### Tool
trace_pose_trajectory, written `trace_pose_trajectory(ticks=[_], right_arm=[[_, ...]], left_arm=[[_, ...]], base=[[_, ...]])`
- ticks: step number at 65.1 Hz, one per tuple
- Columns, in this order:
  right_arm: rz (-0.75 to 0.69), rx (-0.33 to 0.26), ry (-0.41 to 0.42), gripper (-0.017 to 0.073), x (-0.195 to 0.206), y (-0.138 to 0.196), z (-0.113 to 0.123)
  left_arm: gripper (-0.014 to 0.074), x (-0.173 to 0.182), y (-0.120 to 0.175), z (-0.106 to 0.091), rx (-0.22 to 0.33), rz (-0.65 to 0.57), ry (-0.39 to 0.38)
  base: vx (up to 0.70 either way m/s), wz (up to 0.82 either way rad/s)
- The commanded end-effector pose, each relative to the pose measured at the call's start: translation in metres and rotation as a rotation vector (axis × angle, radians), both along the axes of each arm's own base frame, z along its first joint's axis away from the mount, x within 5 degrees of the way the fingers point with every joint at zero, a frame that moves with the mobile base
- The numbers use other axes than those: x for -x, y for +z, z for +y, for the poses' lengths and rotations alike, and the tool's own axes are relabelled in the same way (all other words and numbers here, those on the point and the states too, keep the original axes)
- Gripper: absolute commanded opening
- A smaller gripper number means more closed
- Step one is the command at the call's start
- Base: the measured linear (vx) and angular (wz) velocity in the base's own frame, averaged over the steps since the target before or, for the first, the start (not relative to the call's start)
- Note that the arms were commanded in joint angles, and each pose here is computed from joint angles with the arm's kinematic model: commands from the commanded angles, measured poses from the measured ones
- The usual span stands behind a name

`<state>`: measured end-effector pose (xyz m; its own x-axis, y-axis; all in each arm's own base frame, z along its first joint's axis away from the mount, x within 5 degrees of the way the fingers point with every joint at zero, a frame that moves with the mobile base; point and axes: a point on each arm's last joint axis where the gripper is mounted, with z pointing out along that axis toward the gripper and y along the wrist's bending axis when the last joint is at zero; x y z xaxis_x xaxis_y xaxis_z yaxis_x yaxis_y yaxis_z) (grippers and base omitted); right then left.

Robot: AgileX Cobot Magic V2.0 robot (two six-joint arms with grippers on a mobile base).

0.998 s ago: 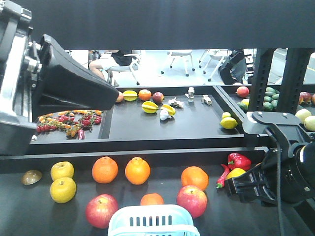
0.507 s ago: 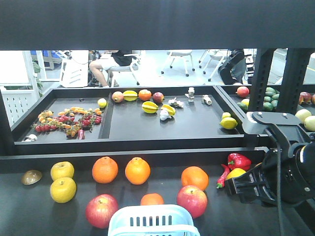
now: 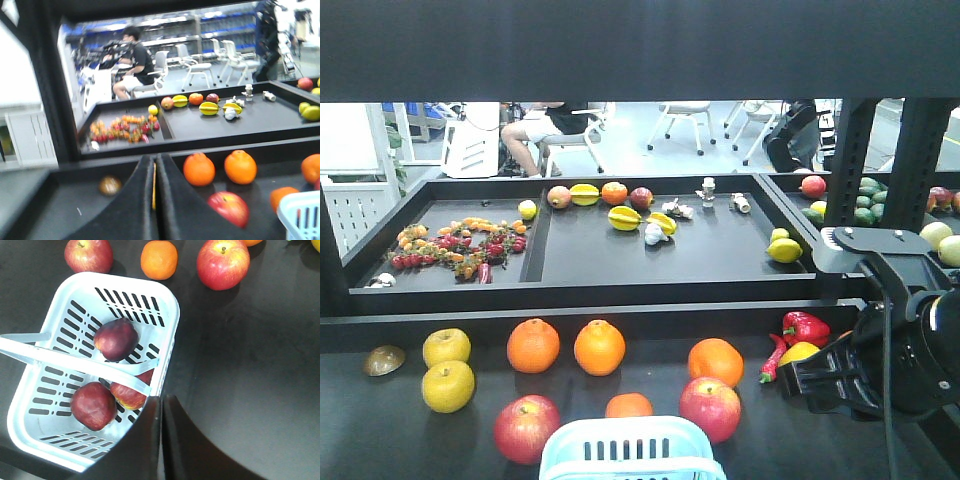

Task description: Pick three apples into basket with both arms

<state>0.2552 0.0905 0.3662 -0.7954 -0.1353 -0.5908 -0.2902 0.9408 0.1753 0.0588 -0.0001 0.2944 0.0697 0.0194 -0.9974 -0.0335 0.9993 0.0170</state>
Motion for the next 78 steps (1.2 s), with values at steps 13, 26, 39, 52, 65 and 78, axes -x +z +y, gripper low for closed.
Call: trace_pose_trajectory(ticks=[13,26,39,52,65,78], right_arm=[[-0.101,-0.034,-0.008,-0.0001,0.003,0.02,-0.002],[-0.1,-0.034,-0.008,-0.0001,0.003,0.02,-0.002],[-0.1,-0.034,-0.008,-0.0001,0.003,0.02,-0.002],[-0.1,-0.034,-0.008,-0.0001,0.003,0.02,-0.002],[-0.1,-0.034,-0.008,-0.0001,0.003,0.02,-0.002],[-0.1,-0.034,-0.008,-0.0001,0.003,0.02,-0.002]], left_arm=[[-0.0008,0.003,-0.058,0.007,0.184,-0.092,0.061],[-0.0008,0.0,-0.073,0.008,0.197,-0.054,0.067],[-0.0008,0.0,-0.077,0.008,0.214,-0.053,0.07],[-0.0008,-0.001,-0.08,0.006,0.143,-0.022,0.058],[-0.0008,-0.001,-0.091,0.006,0.129,0.101,0.061],[-0.0008,-0.001,-0.095,0.005,0.148,0.143,0.061]], base=[[0.0,0.0],[0.0,0.0],[0.0,0.0],[0.0,0.0],[0.0,0.0],[0.0,0.0]])
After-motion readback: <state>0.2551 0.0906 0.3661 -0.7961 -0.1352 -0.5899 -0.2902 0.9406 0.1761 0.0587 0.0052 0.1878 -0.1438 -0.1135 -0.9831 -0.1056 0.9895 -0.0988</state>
